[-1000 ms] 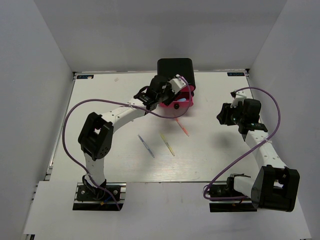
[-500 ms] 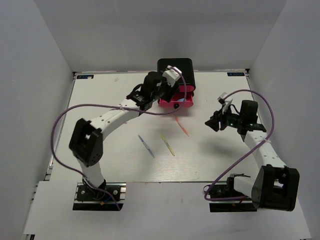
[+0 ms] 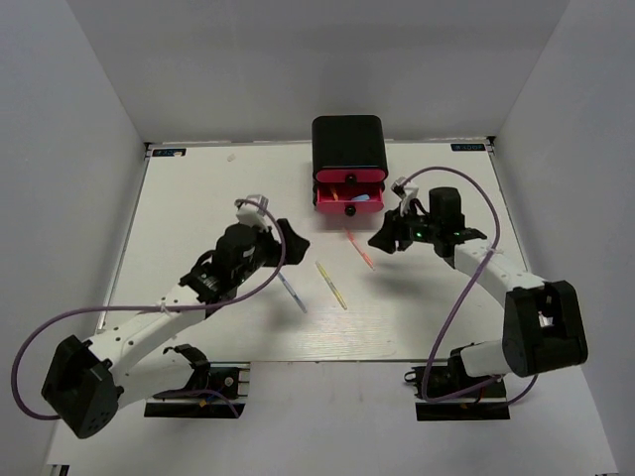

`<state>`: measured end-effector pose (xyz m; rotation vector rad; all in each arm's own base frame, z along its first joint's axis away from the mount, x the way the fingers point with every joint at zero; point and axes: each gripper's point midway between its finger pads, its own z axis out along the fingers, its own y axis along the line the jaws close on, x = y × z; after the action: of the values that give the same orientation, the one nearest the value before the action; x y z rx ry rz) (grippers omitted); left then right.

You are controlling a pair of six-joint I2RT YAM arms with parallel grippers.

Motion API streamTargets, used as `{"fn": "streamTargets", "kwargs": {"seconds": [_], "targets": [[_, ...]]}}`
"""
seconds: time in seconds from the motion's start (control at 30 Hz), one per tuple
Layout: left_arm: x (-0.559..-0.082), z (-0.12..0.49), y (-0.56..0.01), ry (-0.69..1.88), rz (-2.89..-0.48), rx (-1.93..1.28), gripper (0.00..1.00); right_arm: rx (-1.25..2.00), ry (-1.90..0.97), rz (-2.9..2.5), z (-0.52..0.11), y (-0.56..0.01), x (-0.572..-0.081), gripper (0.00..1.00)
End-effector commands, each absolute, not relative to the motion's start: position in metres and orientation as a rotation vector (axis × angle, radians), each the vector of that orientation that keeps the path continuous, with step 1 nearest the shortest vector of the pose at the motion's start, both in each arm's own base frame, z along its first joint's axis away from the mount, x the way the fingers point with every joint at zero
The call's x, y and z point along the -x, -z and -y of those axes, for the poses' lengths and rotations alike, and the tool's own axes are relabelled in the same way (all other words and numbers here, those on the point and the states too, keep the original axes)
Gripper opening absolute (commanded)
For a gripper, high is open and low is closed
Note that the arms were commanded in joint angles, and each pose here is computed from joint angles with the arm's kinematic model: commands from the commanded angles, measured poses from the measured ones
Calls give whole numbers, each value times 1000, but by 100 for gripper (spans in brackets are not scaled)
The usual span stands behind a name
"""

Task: Sort the stationery into containers
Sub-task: Close the drawer

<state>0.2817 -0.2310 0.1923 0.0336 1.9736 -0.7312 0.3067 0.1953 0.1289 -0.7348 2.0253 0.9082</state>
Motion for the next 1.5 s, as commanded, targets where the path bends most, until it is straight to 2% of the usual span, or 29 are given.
{"fn": "streamTargets", "kwargs": {"seconds": [0.0, 0.27, 0.5, 0.57, 0.77, 1.0, 1.2, 1.33, 1.47], "targets": [[-272, 216, -202, 814, -1927, 177, 100, 519, -931, -1994, -219, -165, -342, 51], [-251, 196, -179, 796, -1994, 274, 100, 290, -995, -2121, -253, -153, -362, 53], [-240, 186, -172, 810, -1978, 329, 100, 99, -958, -2207, -258, -141, -383, 52], [-240, 183, -173, 802, -1971, 336, 100, 59, -927, -2231, -254, -134, -387, 48], [-240, 180, -177, 790, -1964, 333, 100, 12, -895, -2256, -253, -122, -396, 44], [-241, 181, -181, 796, -1956, 333, 100, 1, -895, -2236, -256, -120, -405, 44], [-241, 181, -183, 791, -1956, 324, 100, 10, -908, -2202, -260, -124, -415, 39], [-241, 181, -183, 790, -1956, 324, 100, 11, -903, -2179, -260, -126, -421, 30], [-241, 181, -183, 790, -1956, 324, 100, 18, -888, -2169, -260, -126, -428, 29]]}}
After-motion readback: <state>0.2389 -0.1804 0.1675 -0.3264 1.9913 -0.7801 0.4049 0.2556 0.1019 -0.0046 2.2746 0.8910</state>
